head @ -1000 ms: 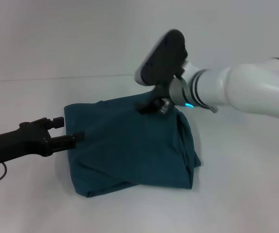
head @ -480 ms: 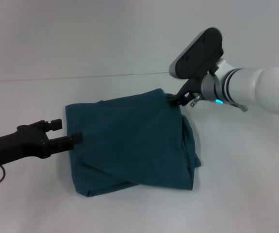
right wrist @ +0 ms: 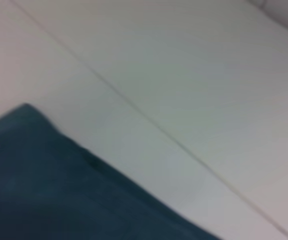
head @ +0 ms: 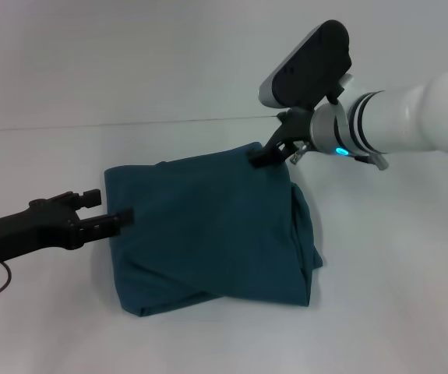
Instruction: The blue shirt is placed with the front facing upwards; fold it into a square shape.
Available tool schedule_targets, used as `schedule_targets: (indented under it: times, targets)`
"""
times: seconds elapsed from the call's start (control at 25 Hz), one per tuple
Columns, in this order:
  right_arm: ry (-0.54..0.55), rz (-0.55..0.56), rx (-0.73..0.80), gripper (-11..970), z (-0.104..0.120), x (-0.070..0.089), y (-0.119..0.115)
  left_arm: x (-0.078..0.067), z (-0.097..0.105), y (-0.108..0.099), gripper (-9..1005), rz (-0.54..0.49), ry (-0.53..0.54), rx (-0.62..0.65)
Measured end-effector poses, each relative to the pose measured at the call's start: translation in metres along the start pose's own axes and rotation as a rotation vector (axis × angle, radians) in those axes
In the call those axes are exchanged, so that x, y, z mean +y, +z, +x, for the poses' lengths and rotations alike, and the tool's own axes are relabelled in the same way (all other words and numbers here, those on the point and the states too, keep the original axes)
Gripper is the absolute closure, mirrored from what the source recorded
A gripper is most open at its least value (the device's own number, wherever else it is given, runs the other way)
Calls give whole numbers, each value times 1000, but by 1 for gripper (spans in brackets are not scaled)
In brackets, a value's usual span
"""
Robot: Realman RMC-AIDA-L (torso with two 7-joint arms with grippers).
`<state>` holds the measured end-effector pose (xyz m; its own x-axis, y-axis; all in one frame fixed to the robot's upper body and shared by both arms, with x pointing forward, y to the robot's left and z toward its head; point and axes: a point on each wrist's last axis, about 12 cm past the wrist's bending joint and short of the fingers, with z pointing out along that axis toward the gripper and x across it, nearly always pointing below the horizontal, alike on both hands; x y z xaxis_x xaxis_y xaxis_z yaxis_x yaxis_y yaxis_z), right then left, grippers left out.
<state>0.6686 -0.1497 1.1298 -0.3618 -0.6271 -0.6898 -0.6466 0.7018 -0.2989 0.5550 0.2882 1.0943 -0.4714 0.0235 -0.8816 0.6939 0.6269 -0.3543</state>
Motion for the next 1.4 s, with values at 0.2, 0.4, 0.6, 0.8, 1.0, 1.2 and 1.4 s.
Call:
schedule_targets:
  times: [0.2, 0.4, 0.6, 0.8, 1.0, 1.2, 1.4]
  targets:
    - [24, -63, 24, 53, 11, 10, -6, 0, -1, 0, 120, 0, -2, -5]
    - [37, -76, 58, 53, 25, 11, -7, 0, -2, 0, 120, 0, -3, -13]
    - [38, -62, 96, 52, 38, 8, -4, -1, -1, 1, 120, 3, -7, -15]
    - [42, -8, 106, 54, 46, -6, -4, -1, -1, 1, 120, 2, -12, -15]
    - [44, 36, 93, 55, 45, -15, -2, -1, -1, 1, 119, 1, -17, -15]
    - [63, 37, 35, 56, 23, -23, -9, 0, -1, 1, 119, -4, -20, -16]
    - [92, -62, 1, 57, 5, -20, -25, 0, -2, 2, 119, -5, -38, -19]
